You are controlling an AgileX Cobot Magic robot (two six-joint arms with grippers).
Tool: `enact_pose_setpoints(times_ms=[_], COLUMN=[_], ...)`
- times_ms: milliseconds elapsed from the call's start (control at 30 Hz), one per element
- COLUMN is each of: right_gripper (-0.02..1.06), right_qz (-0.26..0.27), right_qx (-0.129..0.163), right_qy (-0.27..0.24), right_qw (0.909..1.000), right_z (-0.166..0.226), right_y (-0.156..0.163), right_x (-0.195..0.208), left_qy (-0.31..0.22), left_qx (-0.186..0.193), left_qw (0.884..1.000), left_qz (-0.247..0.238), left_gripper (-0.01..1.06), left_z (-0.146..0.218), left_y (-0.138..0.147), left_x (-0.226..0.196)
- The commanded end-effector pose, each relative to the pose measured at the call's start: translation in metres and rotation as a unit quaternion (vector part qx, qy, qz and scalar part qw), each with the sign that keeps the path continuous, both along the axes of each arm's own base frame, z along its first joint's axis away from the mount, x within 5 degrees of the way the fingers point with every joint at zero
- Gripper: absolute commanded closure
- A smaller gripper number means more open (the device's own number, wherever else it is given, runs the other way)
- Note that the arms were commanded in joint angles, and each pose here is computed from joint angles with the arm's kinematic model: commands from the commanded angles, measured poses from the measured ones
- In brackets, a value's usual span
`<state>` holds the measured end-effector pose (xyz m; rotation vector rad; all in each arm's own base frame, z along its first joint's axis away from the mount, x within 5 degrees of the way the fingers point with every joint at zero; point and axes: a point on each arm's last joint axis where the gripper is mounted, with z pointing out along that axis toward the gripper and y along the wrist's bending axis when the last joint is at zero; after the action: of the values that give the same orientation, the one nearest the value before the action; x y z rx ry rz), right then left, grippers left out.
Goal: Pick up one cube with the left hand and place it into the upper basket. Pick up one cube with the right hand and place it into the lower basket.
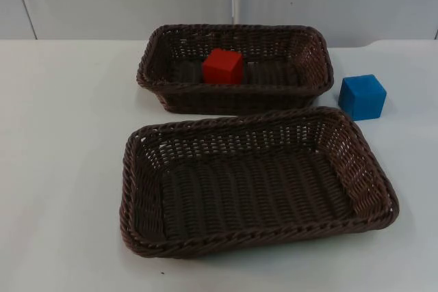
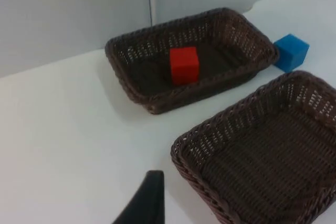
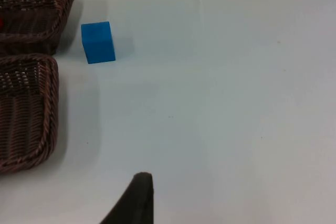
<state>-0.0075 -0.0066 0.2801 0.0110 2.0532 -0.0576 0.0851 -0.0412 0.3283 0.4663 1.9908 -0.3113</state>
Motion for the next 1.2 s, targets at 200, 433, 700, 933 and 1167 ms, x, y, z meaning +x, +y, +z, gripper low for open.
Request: enact_pose_setpoints(times_ms=[200, 433, 700, 933, 1167], right_gripper=[-0.01, -0.01, -0.01, -0.01, -0.01], right_qz=[-0.001, -0.001, -0.001, 0.000, 0.000], right_qx=[0.001, 0.001, 0.001, 0.002, 0.001], right_qy=[-0.004, -0.004, -0.004, -0.004, -0.007], right_qw=[1.0000, 1.0000, 1.0000, 1.0000, 1.0000], right_z=[0.0000, 0.0000, 0.0000, 0.0000, 0.0008], right_y=[0.0005, 0.0005, 0.0005, 0.0006, 0.0006], right_x=[0.0000, 0.0000, 0.0000, 0.0000, 0.0000], left_qy=[0.005, 0.007, 0.007, 0.007, 0.008], left_qx=[0.004, 0.004, 0.007, 0.007, 0.007], left_qw=[1.000, 1.000, 1.000, 1.000, 1.000], left_qz=[0.005, 0.005, 0.005, 0.005, 0.005], left_gripper=[0.08, 0.08, 0.08, 0.08, 0.08], left_z=[-0.0103, -0.0116, -0.0120, -0.0120, -0.0121], left_y=[0.0018, 0.0017, 0.0020, 0.0020, 0.0019], left_x=[-0.0026, -0.0025, -0.0025, -0.0025, -0.0026])
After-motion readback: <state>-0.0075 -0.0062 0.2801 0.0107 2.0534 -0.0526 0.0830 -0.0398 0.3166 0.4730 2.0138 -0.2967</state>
